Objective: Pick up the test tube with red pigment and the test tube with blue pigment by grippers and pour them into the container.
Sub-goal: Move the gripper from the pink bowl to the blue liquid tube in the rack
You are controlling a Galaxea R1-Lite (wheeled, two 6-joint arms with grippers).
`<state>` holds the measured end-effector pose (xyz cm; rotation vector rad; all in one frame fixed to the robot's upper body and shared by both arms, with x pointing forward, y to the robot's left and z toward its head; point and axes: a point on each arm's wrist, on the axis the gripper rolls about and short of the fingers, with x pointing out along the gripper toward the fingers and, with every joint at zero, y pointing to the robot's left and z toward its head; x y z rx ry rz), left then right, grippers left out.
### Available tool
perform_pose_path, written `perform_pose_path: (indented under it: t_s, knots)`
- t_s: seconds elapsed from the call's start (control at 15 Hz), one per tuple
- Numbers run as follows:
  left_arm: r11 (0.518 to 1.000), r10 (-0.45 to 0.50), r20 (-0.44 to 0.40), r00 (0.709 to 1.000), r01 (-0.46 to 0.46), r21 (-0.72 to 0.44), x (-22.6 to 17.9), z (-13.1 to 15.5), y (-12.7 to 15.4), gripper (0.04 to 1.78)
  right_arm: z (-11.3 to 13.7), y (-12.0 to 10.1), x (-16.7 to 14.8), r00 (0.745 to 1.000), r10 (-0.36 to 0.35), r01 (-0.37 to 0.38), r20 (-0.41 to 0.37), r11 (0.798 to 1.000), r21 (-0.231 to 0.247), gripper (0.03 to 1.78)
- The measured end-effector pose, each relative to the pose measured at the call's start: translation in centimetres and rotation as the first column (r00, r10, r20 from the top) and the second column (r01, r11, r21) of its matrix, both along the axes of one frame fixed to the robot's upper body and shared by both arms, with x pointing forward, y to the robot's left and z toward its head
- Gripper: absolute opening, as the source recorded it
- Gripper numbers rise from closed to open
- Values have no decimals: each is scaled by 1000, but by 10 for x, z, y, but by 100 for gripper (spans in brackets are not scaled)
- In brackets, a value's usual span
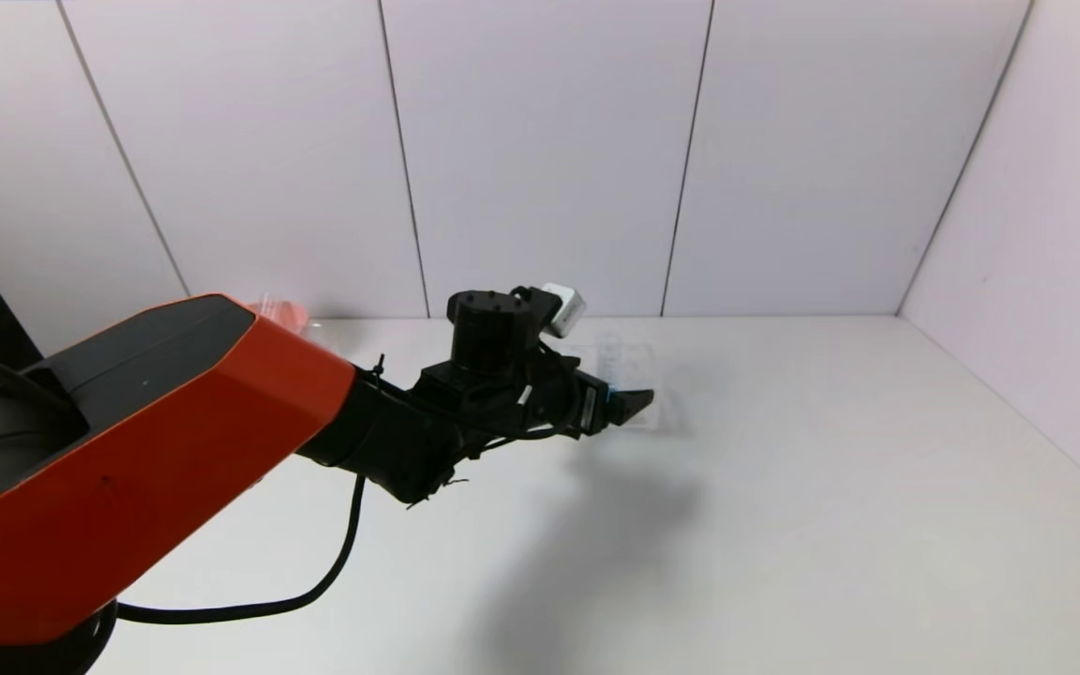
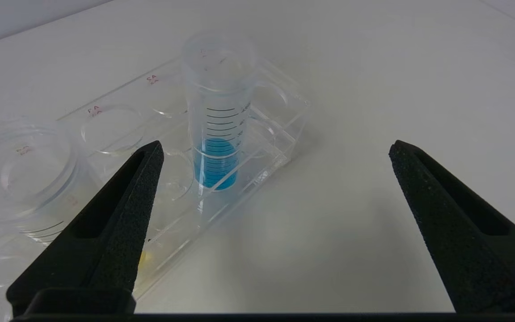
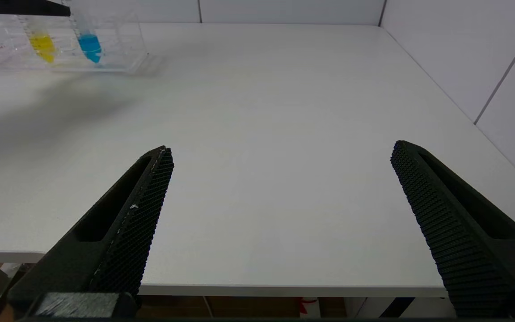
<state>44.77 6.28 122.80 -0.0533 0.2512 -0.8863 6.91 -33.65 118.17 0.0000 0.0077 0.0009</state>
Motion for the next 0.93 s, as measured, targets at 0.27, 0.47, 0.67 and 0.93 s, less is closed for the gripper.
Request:
perform_pose_path:
  t_s: [0.27,0.47,0.67,0.93]
  knots:
    - [1000,10,25,1000,-10,-15,13,-1,-8,176,0,0,0,1000,0,0,0,1000,0,177]
    - [999,30,31,999,-30,-13,18,-5,-12,176,0,0,0,1000,0,0,0,1000,0,177]
    - [999,32,27,999,-32,-8,19,-8,-13,176,0,0,0,1000,1,-1,0,1000,0,177]
    - [999,34,27,999,-33,-6,19,-9,-13,176,0,0,0,1000,0,0,0,1000,0,177]
